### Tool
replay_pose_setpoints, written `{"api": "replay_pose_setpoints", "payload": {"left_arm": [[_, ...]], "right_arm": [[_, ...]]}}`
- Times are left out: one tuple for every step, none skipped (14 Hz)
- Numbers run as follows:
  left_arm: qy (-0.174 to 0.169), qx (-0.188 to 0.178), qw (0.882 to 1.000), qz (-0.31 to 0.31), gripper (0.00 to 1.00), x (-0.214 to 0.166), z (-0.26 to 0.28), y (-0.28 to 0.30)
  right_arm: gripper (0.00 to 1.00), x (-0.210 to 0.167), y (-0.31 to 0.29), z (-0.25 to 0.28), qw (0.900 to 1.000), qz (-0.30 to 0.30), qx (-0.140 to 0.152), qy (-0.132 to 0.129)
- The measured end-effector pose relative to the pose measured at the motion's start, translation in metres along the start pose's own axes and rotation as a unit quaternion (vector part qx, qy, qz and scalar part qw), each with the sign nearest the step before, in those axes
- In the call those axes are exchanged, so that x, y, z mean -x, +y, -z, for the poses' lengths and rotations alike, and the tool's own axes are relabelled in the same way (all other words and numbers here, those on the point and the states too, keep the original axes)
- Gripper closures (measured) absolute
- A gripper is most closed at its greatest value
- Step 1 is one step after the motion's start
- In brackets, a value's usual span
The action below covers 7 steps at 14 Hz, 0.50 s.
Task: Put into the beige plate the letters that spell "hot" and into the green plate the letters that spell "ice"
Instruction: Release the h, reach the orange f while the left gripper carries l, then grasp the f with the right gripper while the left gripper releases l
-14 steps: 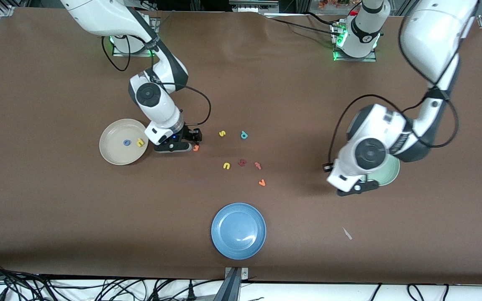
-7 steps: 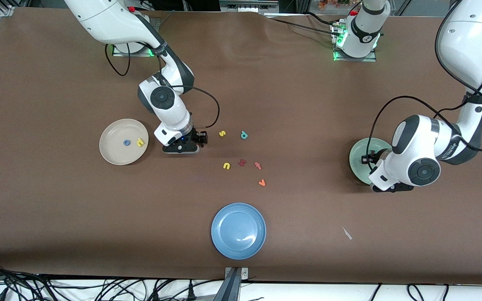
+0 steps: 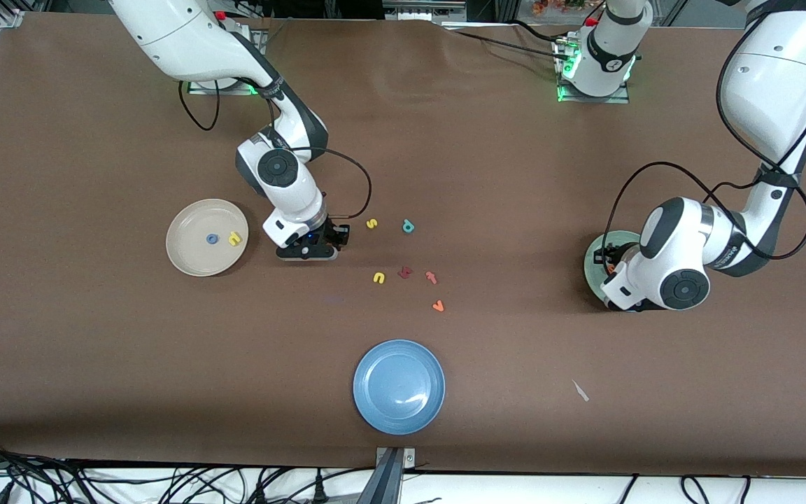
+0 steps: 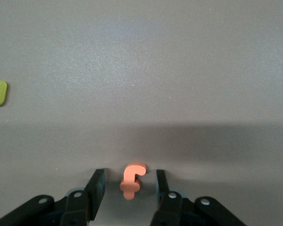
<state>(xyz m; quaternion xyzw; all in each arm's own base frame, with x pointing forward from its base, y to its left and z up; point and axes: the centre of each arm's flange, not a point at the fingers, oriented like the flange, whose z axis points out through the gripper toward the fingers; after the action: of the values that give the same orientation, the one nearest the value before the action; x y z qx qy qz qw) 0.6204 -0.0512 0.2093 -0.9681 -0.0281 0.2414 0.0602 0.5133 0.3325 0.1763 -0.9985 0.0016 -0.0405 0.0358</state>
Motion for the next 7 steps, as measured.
{"api": "replay_pose_setpoints", "payload": {"left_arm": [[0.01,0.005,1.0,0.005,0.62,-0.003,0.008,-0.005],[0.025,0.011,1.0,0.013,0.53,-0.007,0.023,-0.013],[0.043,0.017,0.999,0.022,0.44,-0.01,0.045,-0.021],[0.053,0.02,0.998,0.031,0.33,-0.01,0.071,-0.032],[0.056,0.02,0.997,0.039,0.24,-0.006,0.098,-0.044],[0.059,0.023,0.997,0.046,0.15,0.0,0.126,-0.055],[0.059,0.026,0.996,0.053,0.03,0.009,0.152,-0.066]], "right_arm": [[0.65,-0.001,0.0,0.0,1.0,0.001,0.001,0.001],[0.79,-0.001,0.0,0.001,1.0,0.004,0.002,0.003],[0.82,-0.001,0.0,0.001,1.0,0.006,0.003,0.004],[0.82,0.0,-0.001,0.001,1.0,0.008,0.004,0.005],[0.82,0.0,-0.001,0.001,1.0,0.009,0.004,0.005],[0.82,0.0,-0.001,0.001,1.0,0.01,0.005,0.005],[0.82,-0.001,-0.001,0.002,1.0,0.013,0.006,0.007]]}}
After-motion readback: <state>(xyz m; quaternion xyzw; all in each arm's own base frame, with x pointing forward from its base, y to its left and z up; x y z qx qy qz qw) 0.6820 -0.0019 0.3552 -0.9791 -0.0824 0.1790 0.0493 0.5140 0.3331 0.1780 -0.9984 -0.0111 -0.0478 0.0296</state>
